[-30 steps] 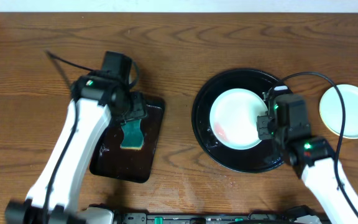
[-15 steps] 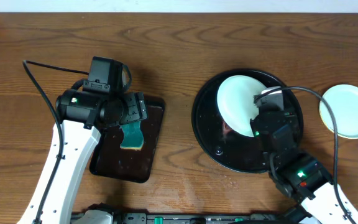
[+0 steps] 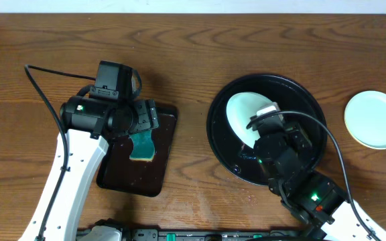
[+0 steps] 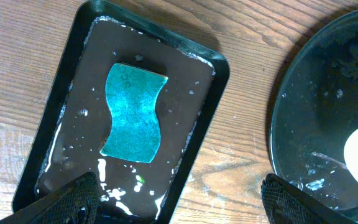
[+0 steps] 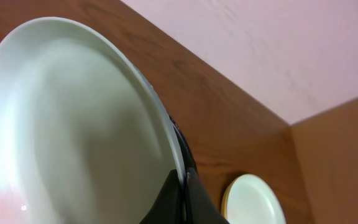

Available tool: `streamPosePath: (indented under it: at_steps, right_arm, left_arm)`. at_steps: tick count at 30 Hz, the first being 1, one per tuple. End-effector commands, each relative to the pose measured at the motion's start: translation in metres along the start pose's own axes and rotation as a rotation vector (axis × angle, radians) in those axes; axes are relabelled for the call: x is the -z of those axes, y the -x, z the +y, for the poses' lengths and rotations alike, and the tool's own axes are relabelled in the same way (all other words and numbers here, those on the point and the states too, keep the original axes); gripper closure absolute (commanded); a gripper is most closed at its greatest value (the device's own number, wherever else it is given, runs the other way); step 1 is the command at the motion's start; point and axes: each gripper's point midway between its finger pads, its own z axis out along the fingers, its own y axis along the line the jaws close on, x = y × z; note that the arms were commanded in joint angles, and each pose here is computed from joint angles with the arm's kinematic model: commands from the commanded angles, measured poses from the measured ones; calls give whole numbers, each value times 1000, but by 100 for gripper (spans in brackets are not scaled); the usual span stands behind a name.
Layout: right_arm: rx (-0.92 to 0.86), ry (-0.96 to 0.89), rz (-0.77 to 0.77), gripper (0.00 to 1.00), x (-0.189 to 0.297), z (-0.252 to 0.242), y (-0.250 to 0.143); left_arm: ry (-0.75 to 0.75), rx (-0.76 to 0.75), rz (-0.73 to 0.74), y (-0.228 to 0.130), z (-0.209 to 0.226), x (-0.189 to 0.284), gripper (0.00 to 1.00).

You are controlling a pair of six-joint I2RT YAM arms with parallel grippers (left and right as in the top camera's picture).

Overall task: Clean dirty plates on tray and stack at the side
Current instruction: 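Tilt the last green plate up with the right gripper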

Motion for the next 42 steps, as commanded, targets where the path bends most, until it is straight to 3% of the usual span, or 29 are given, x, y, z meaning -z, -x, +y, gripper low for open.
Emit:
streamPosePath:
  at_steps: [1,6,32,34,40,42]
  right_arm:
    - [113,-22,-9,99,3,0,3]
    - [162,-112,-14,99,8,-12,8]
    - [204,-127,-72,99,15,-10,25]
    - [142,-128,-80,99,16,-10,26]
    - [-337,-113,-122,99,15,-14,30]
    - [-387,-114,-150,99,16,-16,38]
  left_arm:
    - [-7,2,3,0,0,1,16]
    - [-7,2,3,0,0,1,16]
    - [-7,2,3,0,0,1,15]
    - [-7,2,3,0,0,1,15]
    - [-7,2,3,0,0,1,14]
    - [-7,2,3,0,0,1,15]
